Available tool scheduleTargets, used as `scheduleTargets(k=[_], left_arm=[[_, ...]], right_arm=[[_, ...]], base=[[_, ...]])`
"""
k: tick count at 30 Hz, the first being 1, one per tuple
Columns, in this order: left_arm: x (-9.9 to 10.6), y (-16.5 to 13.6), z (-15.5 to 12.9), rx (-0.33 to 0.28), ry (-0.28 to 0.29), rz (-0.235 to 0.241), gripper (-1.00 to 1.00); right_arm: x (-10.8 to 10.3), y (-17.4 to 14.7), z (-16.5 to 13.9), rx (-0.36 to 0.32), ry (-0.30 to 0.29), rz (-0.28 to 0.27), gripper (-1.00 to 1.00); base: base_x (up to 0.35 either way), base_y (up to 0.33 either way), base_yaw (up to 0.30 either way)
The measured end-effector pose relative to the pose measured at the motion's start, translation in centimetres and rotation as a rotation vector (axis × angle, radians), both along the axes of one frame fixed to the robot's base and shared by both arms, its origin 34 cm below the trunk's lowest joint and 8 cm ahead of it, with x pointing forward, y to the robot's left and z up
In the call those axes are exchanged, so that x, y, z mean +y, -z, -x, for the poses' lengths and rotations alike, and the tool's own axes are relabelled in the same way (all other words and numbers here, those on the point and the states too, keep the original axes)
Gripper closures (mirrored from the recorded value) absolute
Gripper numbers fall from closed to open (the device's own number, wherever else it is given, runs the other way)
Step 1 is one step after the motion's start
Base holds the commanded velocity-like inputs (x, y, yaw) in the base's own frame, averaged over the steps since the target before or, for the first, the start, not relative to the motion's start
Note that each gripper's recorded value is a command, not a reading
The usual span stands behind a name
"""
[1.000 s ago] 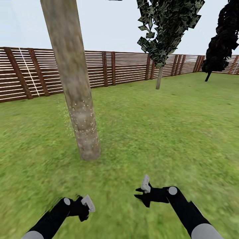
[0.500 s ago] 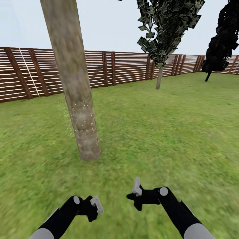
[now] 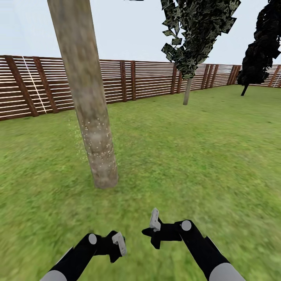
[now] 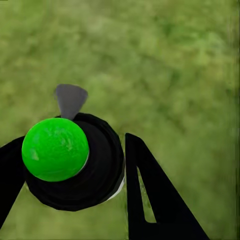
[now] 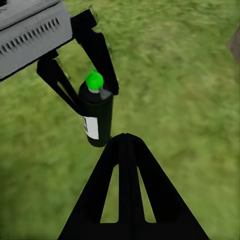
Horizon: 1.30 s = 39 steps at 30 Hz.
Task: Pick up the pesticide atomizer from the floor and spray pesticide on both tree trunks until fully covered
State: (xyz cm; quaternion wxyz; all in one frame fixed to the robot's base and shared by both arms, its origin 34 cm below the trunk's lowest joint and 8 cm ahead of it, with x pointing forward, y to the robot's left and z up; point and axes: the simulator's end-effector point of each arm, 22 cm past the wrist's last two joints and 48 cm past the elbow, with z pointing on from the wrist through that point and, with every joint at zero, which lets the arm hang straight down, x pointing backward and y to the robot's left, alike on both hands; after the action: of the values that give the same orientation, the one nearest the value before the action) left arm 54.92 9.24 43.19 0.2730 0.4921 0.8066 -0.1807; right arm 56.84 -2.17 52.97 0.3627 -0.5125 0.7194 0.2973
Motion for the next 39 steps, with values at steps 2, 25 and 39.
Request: scheduleTargets(k=[2,25,39], left_arm=[[-0.4,0.1,0.9,0.026,0.031,0.021,1.0],[-5.7,-2.9,0.9,0.016,0.063,0.183,1.0],[-8.1,-4.9,1.3,0.022,0.085,0.297,1.0]], right_arm=[[0.0,0.0,0.0,0.0,0.0,0.0,1.0],[-0.1,0.1,0.0,0.002,0.001,0.002,1.0],[0.0,0.2,0.1,0.002,0.0,0.003,1.0]], base=[[0.0,0.0,0.0],[0.0,0.0,0.0],[0.0,0.0,0.0]])
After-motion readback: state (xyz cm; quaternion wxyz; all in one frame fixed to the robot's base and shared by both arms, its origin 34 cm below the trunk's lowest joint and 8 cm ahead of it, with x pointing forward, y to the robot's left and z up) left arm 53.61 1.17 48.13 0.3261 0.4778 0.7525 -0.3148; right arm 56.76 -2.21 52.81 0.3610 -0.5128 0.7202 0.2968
